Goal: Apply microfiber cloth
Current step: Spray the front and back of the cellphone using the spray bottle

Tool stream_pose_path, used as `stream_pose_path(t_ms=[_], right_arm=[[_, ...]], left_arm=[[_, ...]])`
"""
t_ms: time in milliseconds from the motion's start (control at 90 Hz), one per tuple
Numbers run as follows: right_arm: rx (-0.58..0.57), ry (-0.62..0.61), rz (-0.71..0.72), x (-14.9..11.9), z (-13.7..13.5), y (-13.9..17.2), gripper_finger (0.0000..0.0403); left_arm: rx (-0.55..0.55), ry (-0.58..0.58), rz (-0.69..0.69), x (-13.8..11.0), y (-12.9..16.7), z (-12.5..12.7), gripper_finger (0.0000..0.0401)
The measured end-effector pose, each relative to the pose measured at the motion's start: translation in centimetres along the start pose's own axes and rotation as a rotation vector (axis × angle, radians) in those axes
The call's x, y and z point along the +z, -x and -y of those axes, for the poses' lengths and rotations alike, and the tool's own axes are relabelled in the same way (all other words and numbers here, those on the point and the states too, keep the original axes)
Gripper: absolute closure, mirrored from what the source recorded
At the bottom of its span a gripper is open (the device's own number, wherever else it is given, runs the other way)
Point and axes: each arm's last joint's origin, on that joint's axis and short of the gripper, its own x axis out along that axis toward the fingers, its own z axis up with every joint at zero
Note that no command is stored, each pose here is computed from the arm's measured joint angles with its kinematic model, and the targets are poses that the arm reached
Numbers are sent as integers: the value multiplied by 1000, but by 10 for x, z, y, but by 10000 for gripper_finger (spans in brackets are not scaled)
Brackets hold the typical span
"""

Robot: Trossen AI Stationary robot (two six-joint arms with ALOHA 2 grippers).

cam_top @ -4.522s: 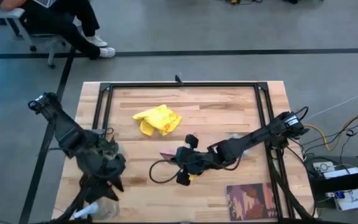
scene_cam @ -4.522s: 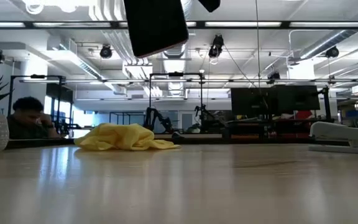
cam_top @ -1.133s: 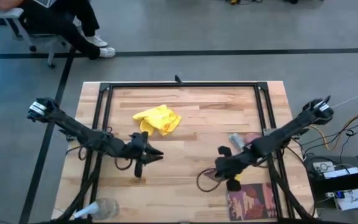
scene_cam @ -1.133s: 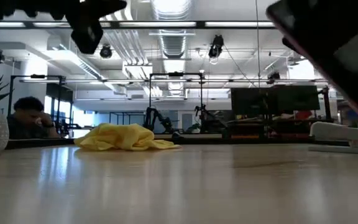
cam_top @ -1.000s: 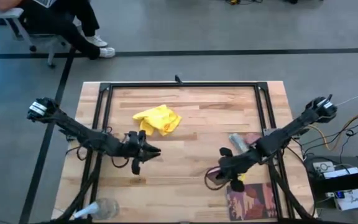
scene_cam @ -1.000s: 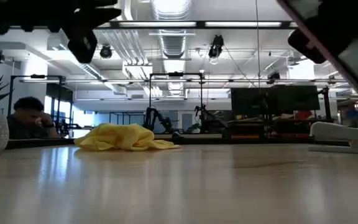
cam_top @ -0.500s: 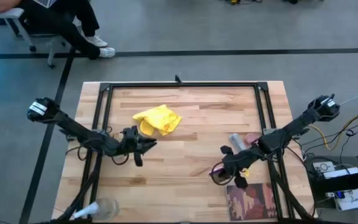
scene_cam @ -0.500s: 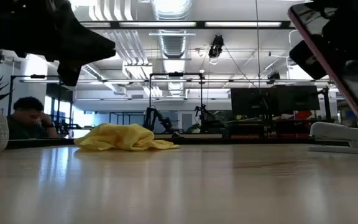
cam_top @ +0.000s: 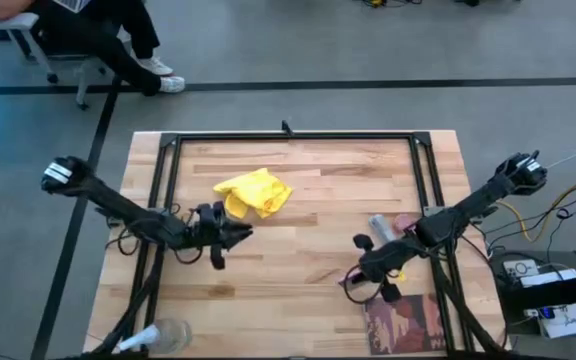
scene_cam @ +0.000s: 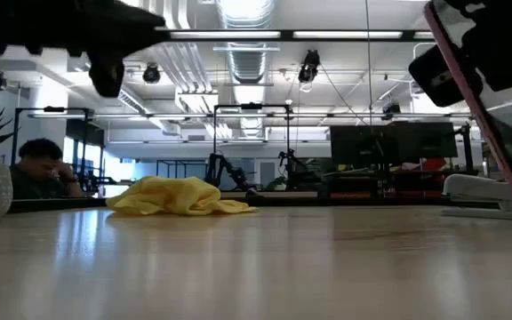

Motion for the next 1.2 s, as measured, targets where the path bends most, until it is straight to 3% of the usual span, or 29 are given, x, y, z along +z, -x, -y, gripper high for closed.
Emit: stream_pose_path(t_ms=[167, 244, 400, 578, 911, 1044, 1200], right_arm=[[-25, -11, 33, 3, 5, 0, 399], [-31, -9, 46, 5, 7, 0, 399], [-76, -22, 62, 7, 15, 1, 399], [-127, -41, 69, 9, 29, 2, 399], [-211, -78, 110, 13, 54, 6, 399], [-230, -96, 119, 14, 59, 7, 399], [-241, -145, 127, 14, 63, 8, 399]], left_arm=[[106, -56, -234, 45, -6, 24, 343], [106, -41, -327, 70, -5, 38, 343], [98, 44, -465, 112, -1, 68, 343], [69, 245, -657, 142, 6, 103, 343], [-8, 487, -824, 175, 20, 161, 343], [-26, 630, -887, 177, 31, 182, 349], [-47, 692, -972, 169, 48, 207, 360]])
